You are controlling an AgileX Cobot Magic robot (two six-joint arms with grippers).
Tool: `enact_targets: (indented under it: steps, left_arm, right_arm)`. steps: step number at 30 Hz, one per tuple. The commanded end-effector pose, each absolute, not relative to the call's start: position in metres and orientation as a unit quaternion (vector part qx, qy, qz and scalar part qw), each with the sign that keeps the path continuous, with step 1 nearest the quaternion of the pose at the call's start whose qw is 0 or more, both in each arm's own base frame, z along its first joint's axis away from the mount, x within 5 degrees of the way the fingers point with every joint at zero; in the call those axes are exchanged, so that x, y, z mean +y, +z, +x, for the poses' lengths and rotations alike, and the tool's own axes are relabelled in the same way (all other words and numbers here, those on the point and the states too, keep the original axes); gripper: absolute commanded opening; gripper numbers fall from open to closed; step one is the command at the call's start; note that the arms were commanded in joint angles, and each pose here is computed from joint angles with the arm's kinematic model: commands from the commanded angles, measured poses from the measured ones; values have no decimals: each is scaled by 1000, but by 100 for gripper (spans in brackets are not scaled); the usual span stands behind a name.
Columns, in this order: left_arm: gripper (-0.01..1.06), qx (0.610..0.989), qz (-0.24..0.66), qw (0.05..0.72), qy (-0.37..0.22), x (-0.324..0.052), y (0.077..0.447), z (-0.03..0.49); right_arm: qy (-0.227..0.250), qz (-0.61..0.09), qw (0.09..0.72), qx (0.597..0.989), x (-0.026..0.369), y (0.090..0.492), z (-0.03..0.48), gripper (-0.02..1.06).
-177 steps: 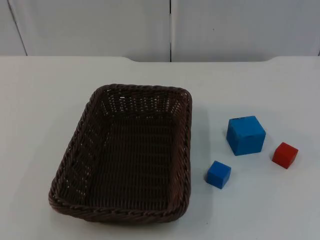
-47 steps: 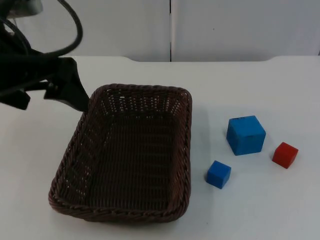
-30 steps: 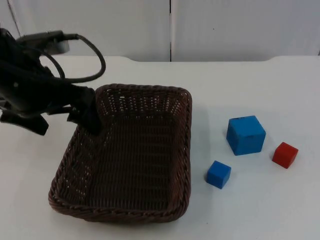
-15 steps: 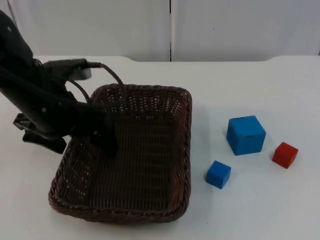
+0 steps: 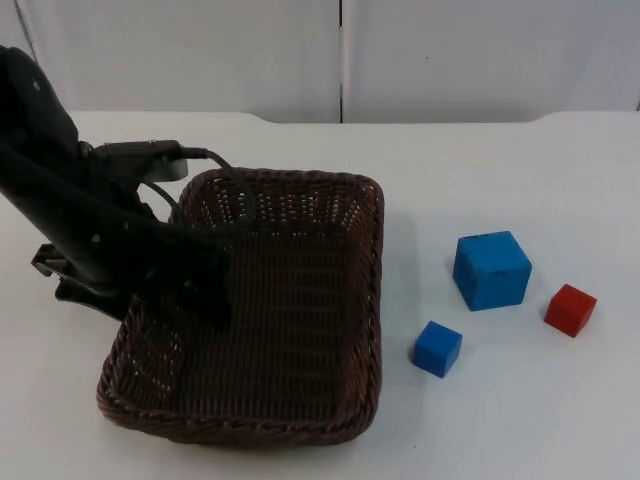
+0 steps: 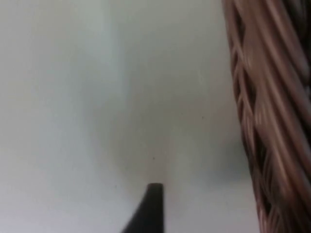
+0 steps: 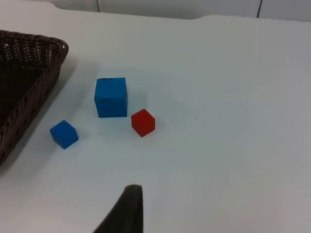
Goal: Pick up the basket with the left hand and place the largest block into the basket with the right hand.
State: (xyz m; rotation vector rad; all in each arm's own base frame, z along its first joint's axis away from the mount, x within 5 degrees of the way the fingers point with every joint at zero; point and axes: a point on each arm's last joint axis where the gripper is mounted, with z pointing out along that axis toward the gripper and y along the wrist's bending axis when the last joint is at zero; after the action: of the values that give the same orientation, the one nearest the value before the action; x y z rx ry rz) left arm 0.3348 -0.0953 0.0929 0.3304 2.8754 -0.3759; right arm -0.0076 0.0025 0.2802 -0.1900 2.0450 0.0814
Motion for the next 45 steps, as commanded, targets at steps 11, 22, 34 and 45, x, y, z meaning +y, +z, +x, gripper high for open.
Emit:
enact_targets:
  steps: [11,22,34,45]
  left_arm:
    - [0,980,105,108,-134,-97,93,335]
    - [0,981,86,96,-142,-98,101,331]
    - [0,968,89,153,-178,-99,181,316]
    - [0,966,40,150,-205,-93,214,273]
  right_arm:
    - [24,-78,519,851,1,280,-8,105]
    - [24,-78,519,851,1,280,-8,105]
    - [23,-79,520,851,1,280,-8,105]
    - [23,-79,520,851,1,280,-8,105]
